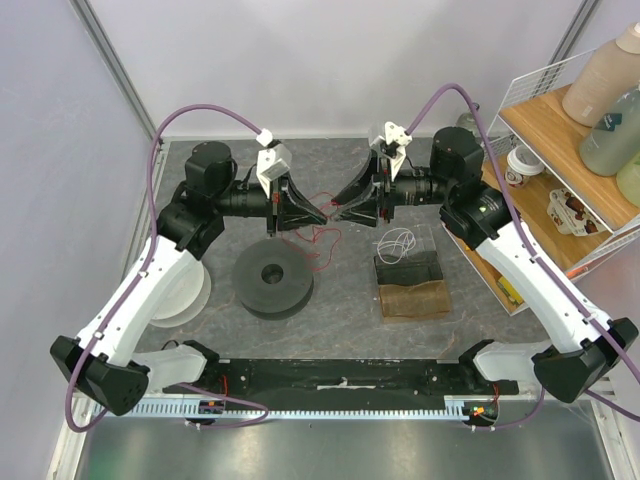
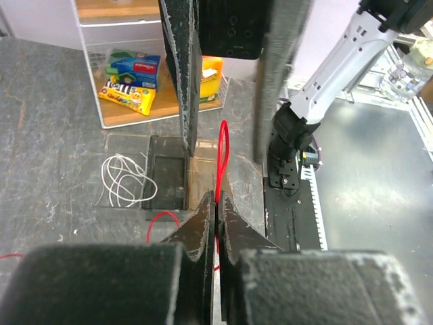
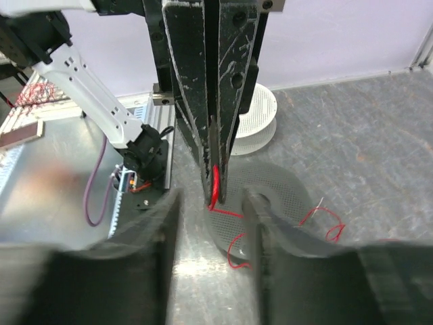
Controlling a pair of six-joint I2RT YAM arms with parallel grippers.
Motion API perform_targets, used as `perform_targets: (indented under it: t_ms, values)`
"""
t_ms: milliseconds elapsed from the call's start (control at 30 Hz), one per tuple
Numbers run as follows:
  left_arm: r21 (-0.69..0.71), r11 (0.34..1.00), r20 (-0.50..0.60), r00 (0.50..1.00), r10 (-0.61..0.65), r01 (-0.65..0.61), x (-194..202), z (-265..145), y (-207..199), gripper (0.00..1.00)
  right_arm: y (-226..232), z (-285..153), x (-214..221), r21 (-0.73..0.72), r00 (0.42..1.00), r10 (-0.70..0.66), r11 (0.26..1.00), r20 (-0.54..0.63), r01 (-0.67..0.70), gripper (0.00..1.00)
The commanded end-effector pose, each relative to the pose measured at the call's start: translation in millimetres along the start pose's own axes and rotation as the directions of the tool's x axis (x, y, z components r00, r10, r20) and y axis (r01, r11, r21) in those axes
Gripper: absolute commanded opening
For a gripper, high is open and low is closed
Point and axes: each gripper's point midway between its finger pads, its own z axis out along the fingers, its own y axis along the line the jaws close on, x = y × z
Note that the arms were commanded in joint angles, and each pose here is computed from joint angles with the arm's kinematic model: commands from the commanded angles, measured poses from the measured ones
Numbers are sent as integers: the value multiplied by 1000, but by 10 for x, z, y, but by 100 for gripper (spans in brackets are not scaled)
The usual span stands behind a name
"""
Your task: Wrap the cables
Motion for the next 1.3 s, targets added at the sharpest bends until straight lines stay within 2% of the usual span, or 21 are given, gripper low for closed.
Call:
perform_targets:
  t_ms: [0,33,67,133,200,333,400,467,533,600,633,800,900,1067,1200,1267]
  values:
    - [-81,995,38,998,-53,56,-95,-215,184,2,-172,-57,-49,82,999,43,996,26,-44,60]
    - [-117,991,48,997,-60,66,-120,-310,309,2,-250,-86,-62,114,998,52,992,33,-56,73]
    - [-147,987,57,997,-60,68,-174,-403,414,2,-326,-122,-58,141,998,60,988,36,-64,78]
    - [-201,977,68,996,-63,76,-250,-585,644,2,-445,-168,-22,180,998,62,981,33,-67,79]
    - [-247,968,34,999,-41,48,-283,-732,817,2,-577,-208,63,230,997,71,970,25,-75,80]
    - [-427,898,-48,994,97,-108,-471,-1068,1330,2,-829,-178,577,288,983,164,948,-87,-133,79]
    - [-560,807,-87,982,168,-187,-677,-1351,1665,2,-951,-112,877,322,963,237,929,-130,-185,79]
    - [-690,678,-133,965,225,-254,-920,-1678,2008,2,-1086,-31,1174,364,940,299,904,-164,-224,79]
    - [-760,589,-152,956,251,-275,-1121,-1987,2227,2,-1157,115,1467,373,905,381,880,-190,-293,76]
    - [-807,520,-165,953,256,-280,-1243,-2150,2355,2,-1174,265,1732,385,862,460,850,-213,-358,75]
    - [-820,507,-161,956,245,-268,-1221,-2194,2399,2,-1158,344,1844,384,841,496,835,-217,-394,75]
    - [-818,514,-161,961,224,-257,-963,-2172,2385,2,-1143,618,2423,401,751,626,755,-209,-518,80]
    - [-804,547,-146,969,200,-235,-825,-2111,2325,2,-1129,749,2696,373,671,714,689,-201,-621,82]
    - [-786,582,-130,976,176,-210,-705,-2045,2266,2,-1081,965,2839,317,608,778,624,-159,-714,82]
    - [-784,589,-117,979,167,-194,-691,-2030,2244,2,-1026,1107,2937,281,539,832,553,-134,-784,78]
    - [-780,597,-113,980,161,-188,-666,-2015,2239,2,-1023,1152,2926,253,534,838,544,-115,-800,75]
